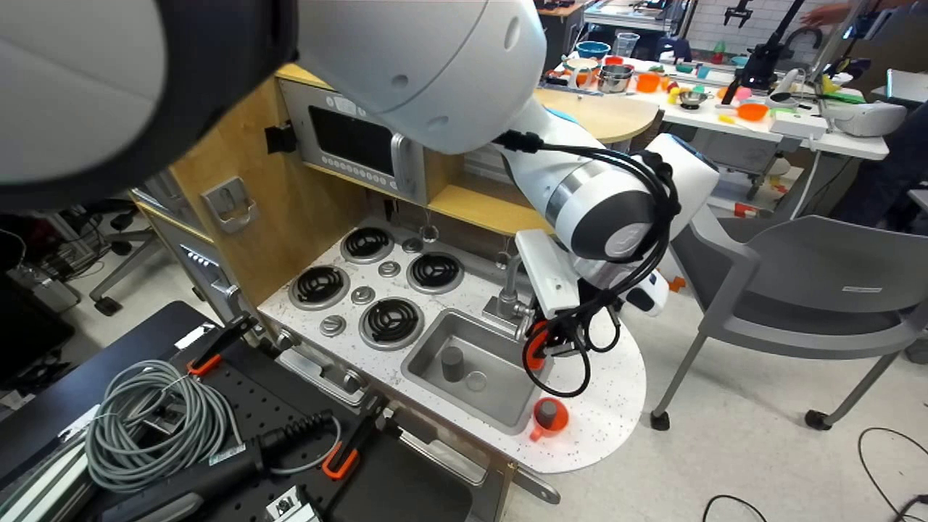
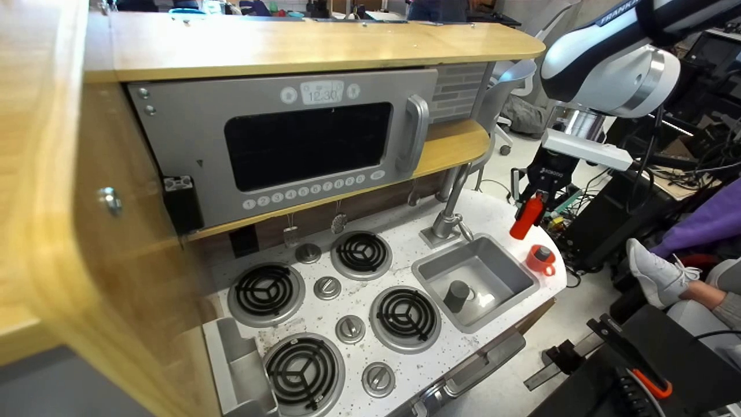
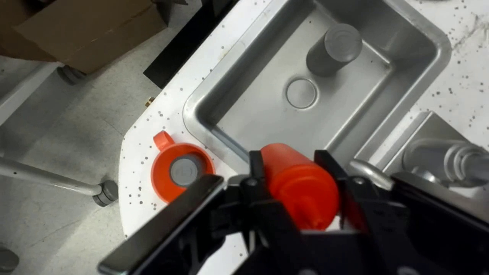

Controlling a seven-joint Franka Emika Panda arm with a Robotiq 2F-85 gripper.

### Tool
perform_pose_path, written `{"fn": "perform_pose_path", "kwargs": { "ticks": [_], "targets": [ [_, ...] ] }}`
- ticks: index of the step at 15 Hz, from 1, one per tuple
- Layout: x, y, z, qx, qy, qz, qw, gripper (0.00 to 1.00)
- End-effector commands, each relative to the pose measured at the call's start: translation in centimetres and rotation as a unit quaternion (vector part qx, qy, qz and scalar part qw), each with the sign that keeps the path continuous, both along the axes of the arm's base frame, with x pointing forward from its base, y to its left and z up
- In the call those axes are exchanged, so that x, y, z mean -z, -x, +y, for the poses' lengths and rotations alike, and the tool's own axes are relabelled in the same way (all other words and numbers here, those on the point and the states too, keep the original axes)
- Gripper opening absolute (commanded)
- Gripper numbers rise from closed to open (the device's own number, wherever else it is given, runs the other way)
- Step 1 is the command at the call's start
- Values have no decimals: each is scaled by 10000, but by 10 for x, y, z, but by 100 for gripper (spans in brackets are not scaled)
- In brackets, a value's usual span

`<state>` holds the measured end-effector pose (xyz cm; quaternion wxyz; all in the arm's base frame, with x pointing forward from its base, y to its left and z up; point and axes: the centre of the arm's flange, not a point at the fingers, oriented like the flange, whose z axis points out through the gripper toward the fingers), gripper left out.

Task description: Remove the sauce bottle from the stove and place it on the right side of the countertop

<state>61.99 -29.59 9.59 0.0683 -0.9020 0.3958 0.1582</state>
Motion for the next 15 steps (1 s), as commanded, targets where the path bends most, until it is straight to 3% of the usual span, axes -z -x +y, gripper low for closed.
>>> {"fn": "perform_pose_path", "kwargs": {
  "ticks": [1,6,15],
  "targets": [
    [14,-44,-33,842,5,7,9965,12],
    [36,-64,-48,1673,312,-34,9854,12],
    [87,-79,-49,2154,490,333,9747,12]
  ]
}}
